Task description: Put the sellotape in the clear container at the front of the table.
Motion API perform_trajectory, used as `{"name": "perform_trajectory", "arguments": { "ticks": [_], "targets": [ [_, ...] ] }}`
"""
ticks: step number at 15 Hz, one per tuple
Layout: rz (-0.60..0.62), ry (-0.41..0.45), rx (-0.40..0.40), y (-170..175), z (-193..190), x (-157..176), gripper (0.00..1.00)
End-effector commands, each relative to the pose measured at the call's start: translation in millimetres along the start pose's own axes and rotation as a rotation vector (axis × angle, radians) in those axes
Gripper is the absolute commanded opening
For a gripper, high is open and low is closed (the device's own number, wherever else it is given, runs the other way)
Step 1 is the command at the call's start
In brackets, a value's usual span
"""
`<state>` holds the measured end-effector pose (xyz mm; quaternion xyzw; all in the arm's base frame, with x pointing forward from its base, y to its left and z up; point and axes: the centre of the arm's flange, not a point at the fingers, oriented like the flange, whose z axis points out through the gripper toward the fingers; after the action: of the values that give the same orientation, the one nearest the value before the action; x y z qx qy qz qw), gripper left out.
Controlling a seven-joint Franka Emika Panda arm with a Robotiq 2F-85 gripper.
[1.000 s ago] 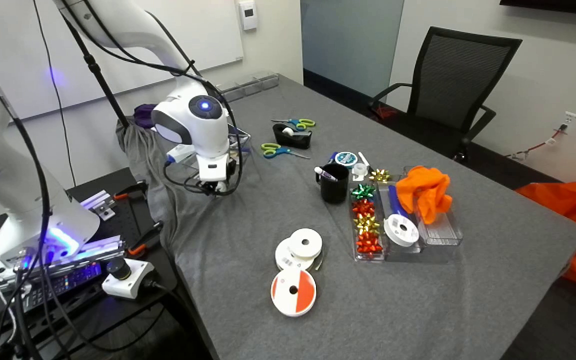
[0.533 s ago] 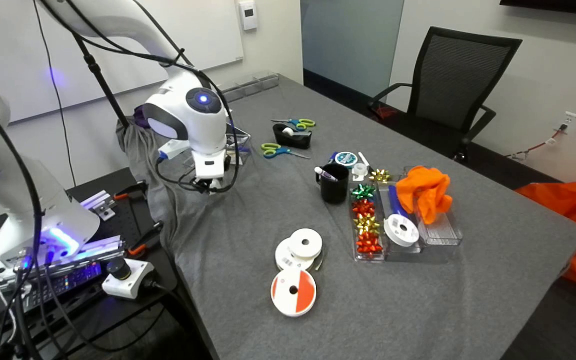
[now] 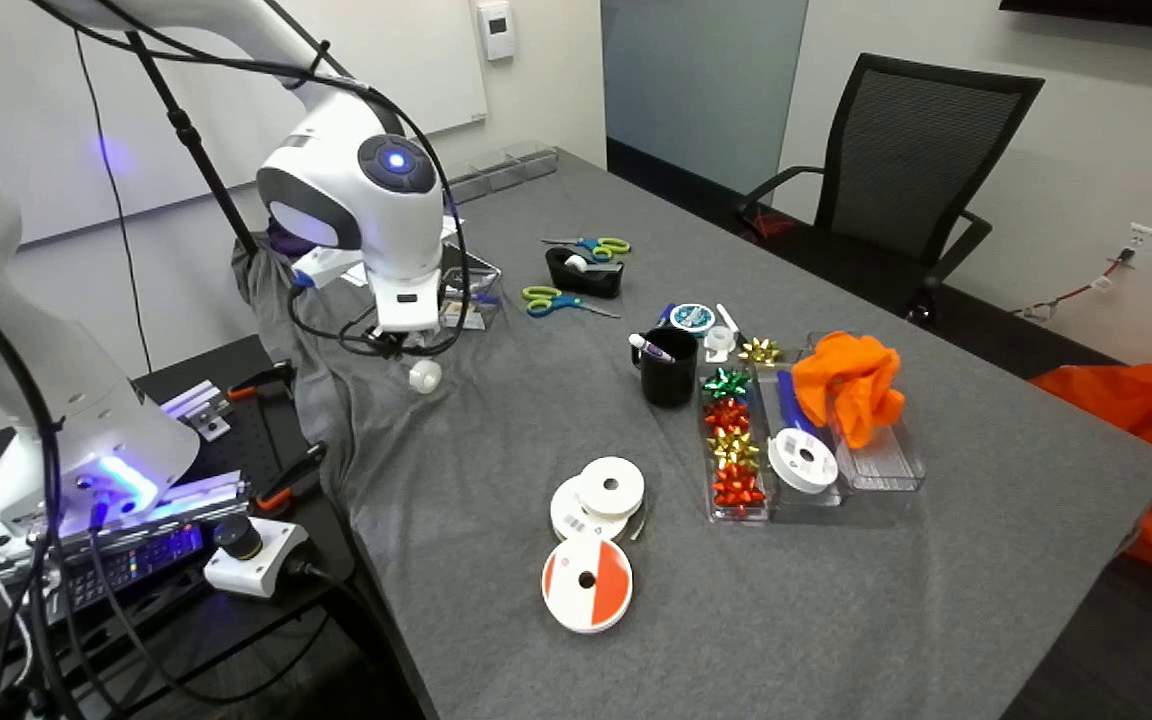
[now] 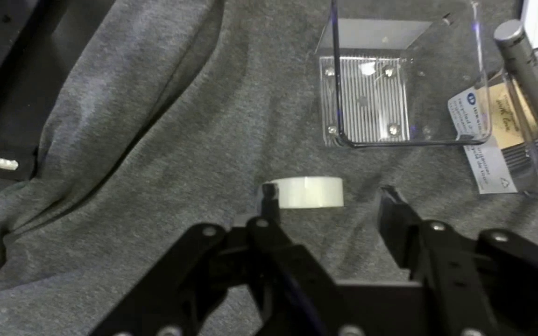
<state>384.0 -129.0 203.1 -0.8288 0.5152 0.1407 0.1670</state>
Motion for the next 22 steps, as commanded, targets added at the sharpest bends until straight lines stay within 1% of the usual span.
{"name": "perform_trajectory", "arguments": {
  "ticks": [1,2,3,4,5,6,8,9,10,13,16,17,19,22],
  "targets": [
    [-0.001,-0.023,0.012,8,-21,-15,0.31],
    [-0.002,-0.02,0.016,7,-23,-15,0.31],
    [-0.002,-0.002,0.015,7,-21,-13,0.44],
    [-0.002,0.005,0.016,7,-20,-12,0.71],
    [0.003,0.013,0.014,7,-19,-10,0.75],
    [0.006,0.017,0.013,7,-18,-9,0.76],
    [0.023,0.035,0.01,7,-16,-7,0.88],
    [0.041,0.067,0.005,6,-12,-5,0.95],
    [0.058,0.092,0.006,6,-10,-3,0.99],
    [0.192,0.188,0.004,2,4,4,1.0],
    [0.293,0.239,-0.004,-1,24,9,1.0],
    [0.244,0.206,0.022,2,6,8,1.0],
    [0.251,0.207,0.008,1,14,8,1.0],
    [0.251,0.21,0.015,0,11,9,1.0]
  ]
}}
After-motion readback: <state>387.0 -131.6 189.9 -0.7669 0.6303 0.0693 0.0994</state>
